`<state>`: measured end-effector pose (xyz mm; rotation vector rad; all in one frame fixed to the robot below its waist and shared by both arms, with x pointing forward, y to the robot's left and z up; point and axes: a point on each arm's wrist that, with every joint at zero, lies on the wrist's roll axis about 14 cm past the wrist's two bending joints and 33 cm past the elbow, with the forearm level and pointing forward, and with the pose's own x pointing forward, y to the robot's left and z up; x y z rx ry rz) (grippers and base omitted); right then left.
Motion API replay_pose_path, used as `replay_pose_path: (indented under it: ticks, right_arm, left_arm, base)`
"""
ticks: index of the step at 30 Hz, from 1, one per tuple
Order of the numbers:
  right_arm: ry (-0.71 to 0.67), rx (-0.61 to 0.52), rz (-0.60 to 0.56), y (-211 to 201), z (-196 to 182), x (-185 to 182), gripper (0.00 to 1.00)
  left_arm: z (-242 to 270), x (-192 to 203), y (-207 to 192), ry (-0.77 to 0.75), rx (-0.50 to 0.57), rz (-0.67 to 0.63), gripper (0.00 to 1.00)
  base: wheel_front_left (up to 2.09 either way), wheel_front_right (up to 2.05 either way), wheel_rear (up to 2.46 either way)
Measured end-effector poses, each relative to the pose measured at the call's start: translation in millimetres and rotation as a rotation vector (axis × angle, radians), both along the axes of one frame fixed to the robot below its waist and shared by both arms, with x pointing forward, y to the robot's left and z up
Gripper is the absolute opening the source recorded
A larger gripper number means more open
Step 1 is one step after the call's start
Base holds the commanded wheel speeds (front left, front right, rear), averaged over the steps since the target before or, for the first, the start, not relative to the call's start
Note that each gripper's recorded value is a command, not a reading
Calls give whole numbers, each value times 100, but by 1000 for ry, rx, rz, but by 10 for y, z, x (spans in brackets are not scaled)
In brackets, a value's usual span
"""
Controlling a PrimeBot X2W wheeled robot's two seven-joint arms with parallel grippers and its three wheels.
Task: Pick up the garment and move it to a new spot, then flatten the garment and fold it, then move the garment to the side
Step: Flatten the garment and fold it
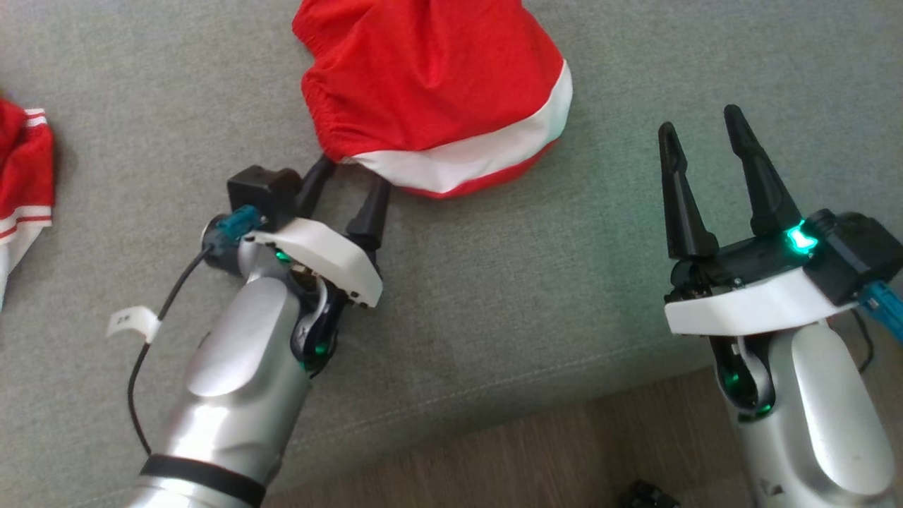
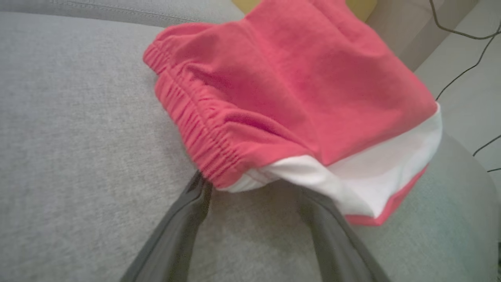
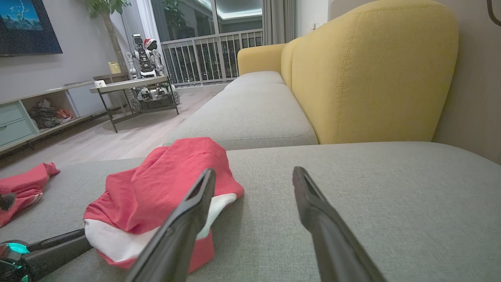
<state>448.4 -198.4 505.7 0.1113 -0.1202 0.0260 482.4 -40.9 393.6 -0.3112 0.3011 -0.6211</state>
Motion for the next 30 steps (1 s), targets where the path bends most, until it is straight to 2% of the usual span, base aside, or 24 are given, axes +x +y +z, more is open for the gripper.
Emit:
replay_pose_path:
  ticks: [4,5,6,12,18,26,30]
  right_arm:
    - [-12,3,11,35,27,50,100]
    - [-14,4,13,45,33,57,100]
    - [-14,5,16,53,32,60,100]
    - [-24,13,32,116,74,66,100]
    - [-37,15,49,185,136,71,100]
    - [20,20,108,415,-37,97,100]
    - [76,29,152,580,-216,101,100]
  left_arm:
    - [87,-3,-14,-30,-8,-13,98]
    - [130,-1,-18,-48,-6,-20,16]
    - [173,-9,-28,-69,-1,-33,0]
    - [370,-60,77,-138,6,-26,0]
    - [451,-110,421,-171,50,50,0]
    - [587,-59,1124,-219,156,268,0]
    - [557,-112,1360,-216,204,328,0]
  base:
    - [0,0,0]
    - [0,0,0]
    - [0,0,0]
    - [0,0,0]
    - [0,0,0]
    - [0,0,0]
    - [0,0,0]
